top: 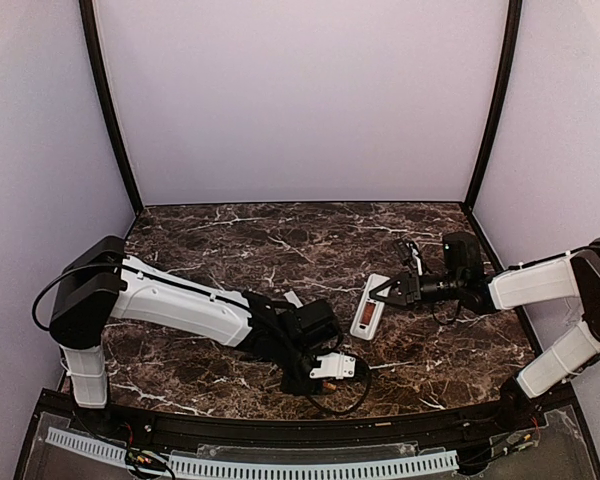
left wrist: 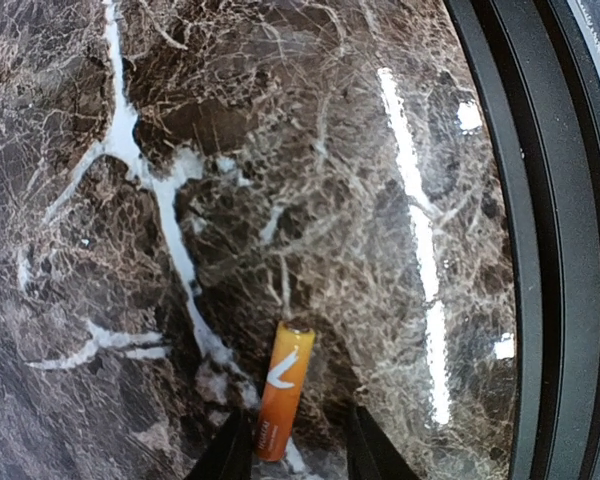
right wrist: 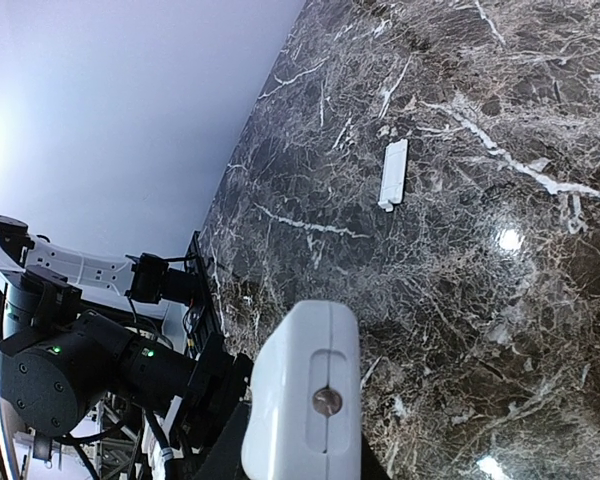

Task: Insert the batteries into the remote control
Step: Pick up the battery from the center of the board, then place the battery in the battery compartment.

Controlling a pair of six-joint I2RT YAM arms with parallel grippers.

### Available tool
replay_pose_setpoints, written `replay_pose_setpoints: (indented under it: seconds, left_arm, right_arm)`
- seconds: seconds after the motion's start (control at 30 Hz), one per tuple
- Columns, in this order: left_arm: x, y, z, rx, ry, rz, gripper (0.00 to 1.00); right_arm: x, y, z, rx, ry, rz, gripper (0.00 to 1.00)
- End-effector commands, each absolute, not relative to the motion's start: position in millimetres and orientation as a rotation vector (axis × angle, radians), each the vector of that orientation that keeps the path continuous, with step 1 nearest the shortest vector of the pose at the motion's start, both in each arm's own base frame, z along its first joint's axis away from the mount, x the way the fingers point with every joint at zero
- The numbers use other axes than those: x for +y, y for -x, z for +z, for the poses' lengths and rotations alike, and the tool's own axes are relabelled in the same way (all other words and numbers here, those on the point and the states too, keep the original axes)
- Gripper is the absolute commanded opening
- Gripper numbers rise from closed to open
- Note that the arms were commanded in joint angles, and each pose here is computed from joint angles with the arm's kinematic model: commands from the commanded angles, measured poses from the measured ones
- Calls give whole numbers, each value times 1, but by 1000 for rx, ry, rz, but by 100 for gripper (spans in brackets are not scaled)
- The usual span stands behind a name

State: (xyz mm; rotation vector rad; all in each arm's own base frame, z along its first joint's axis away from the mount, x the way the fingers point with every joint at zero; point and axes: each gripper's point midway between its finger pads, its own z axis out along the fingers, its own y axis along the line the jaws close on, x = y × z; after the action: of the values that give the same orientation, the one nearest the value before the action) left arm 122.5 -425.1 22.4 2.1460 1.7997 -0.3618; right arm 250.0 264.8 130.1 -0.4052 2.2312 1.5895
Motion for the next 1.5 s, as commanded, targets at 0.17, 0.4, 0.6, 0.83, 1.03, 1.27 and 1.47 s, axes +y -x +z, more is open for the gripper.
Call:
replay_pose_setpoints:
  seconds: [0.17,0.4,0.6,0.83,1.03,1.27,1.47]
  left_arm:
    - [-423,-114,20,1798,-2186,-360,23]
    - [-425,-115,10,1890,-2150,-360,15]
    - [-420,-121,26,2034,-1981,-352,6]
    - [-415,-122,84,2107,-1608,-542,1]
    - [-404,-141,122,2209,-1231,-614,0]
    - [-392,-170,146,2312,-862,-594,0]
    - [-399,-179,145,2392,-805,-552,0]
  right_arm:
    - [265,-251,130,2206,415,1615,0]
    - [266,-252,129,2209,413,1620,0]
    - [267,-255,133,2201,380,1637,0]
    - [280,-252,127,2214,321,1680,0]
    - [303,-243,121,2247,339,1696,0]
    - [322,-240,121,2267,334,1701,0]
    - [334,-243,111,2322,286,1698,0]
